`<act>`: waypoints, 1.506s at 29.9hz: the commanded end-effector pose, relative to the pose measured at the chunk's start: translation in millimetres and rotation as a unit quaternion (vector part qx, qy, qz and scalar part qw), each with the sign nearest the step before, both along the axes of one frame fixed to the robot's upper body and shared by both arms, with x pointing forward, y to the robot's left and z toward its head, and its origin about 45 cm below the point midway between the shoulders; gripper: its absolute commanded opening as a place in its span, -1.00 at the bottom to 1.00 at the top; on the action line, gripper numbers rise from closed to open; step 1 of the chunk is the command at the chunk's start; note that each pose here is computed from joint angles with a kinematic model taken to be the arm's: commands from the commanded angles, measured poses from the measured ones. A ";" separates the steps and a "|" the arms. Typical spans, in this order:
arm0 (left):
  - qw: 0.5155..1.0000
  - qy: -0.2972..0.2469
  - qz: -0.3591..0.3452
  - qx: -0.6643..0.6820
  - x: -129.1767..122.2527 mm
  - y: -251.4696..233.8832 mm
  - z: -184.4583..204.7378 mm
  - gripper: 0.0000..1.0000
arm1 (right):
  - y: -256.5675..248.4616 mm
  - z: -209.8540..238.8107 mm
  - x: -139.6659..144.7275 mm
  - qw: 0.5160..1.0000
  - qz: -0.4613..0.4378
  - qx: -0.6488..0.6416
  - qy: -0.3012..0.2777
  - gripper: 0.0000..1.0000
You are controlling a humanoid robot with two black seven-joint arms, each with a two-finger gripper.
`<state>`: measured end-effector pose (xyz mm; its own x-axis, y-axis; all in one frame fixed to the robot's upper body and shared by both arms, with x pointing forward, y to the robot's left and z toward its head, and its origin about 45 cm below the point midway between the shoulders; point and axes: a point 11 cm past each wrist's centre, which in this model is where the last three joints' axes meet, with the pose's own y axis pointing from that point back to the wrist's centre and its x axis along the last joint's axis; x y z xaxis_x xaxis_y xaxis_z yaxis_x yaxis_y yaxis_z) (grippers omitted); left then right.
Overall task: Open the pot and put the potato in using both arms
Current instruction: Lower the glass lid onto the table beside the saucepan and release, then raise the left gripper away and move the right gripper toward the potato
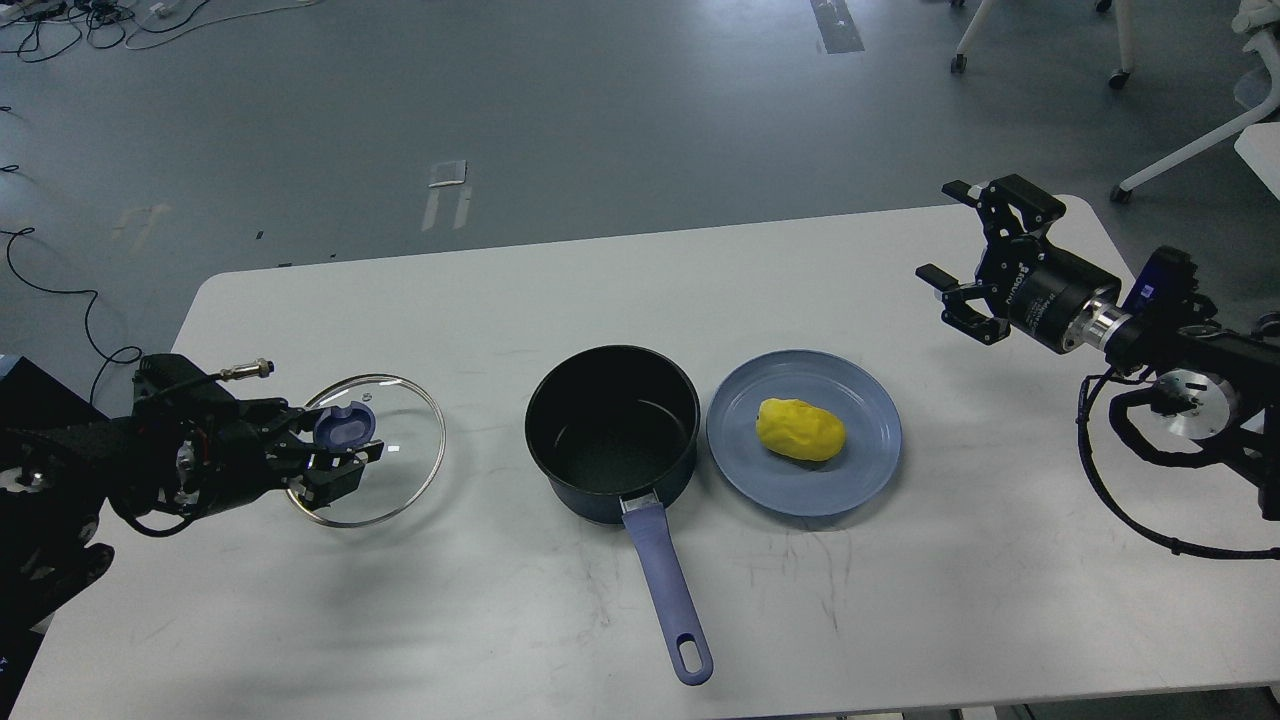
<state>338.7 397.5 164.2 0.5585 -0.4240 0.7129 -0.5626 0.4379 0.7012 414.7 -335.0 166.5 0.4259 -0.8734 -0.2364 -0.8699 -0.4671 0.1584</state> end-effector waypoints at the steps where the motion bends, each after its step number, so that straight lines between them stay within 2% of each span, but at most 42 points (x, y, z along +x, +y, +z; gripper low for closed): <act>1: 1.000 0.001 0.002 -0.001 0.1 -0.8 -5.1 0.12 | -4.5 1.4 -0.1 1.000 -0.003 -0.003 -0.001 0.95; 4: 1.000 0.002 0.003 -0.001 -1.2 0.1 -6.6 0.28 | -8.6 2.9 -0.4 1.000 -0.005 -0.006 -0.002 0.95; 6: 1.000 0.003 0.002 -0.002 -1.4 -0.6 -7.7 0.47 | -12.5 4.1 -0.6 1.000 -0.008 -0.009 -0.002 0.95; 13: 1.000 0.006 0.007 0.000 -2.9 2.5 -9.8 0.61 | -14.1 6.3 -1.6 1.000 -0.007 -0.009 -0.003 0.95; 17: 1.000 0.002 0.010 -0.001 -2.3 5.1 -5.1 0.95 | -15.0 7.7 -2.2 1.000 -0.006 -0.009 -0.004 0.95; 18: 1.000 -0.001 0.013 -0.007 -0.6 3.9 -1.9 0.95 | -15.5 8.2 -2.5 1.000 -0.006 -0.009 -0.004 0.95; 20: 0.997 -0.019 0.036 -0.065 10.7 -8.3 22.8 0.95 | -21.0 13.7 -2.5 1.000 -0.007 -0.013 -0.008 0.95; 24: 0.982 -0.012 0.094 -0.166 29.1 -17.8 74.6 0.95 | -19.5 22.3 -2.6 0.999 0.012 -0.028 -0.015 0.95; 26: 0.948 0.031 0.147 -0.281 46.8 -30.3 112.7 0.95 | -13.8 33.3 -0.6 0.996 0.049 -0.066 -0.030 0.95; 28: 0.905 0.072 0.183 -0.377 53.2 -36.1 130.9 0.95 | -7.8 39.7 0.5 0.990 0.084 -0.106 -0.042 0.95; 30: 0.871 0.090 0.204 -0.438 55.9 -38.0 139.6 0.95 | -3.3 45.2 1.7 0.982 0.111 -0.140 -0.053 0.95; 32: 0.805 0.104 0.239 -0.533 61.6 -36.3 152.1 0.95 | 7.9 58.9 4.1 0.960 0.171 -0.208 -0.076 0.95; 39: 0.687 0.128 0.282 -0.657 68.4 -27.7 165.0 0.95 | 45.4 86.4 12.3 0.866 0.319 -0.373 -0.101 0.96; 42: 0.666 0.149 0.293 -0.670 62.9 -20.4 156.3 0.95 | 69.9 91.8 16.4 0.815 0.376 -0.427 -0.108 0.98; 45: 0.660 0.160 0.298 -0.670 60.8 -19.4 147.3 0.95 | 92.2 80.8 13.7 0.709 0.462 -0.521 -0.109 0.98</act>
<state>401.7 377.8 319.5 0.5501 0.8331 0.0571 -0.8350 0.5496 0.0249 429.5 -258.5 253.5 0.8735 -0.0923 0.4781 -0.4100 -0.6689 0.6200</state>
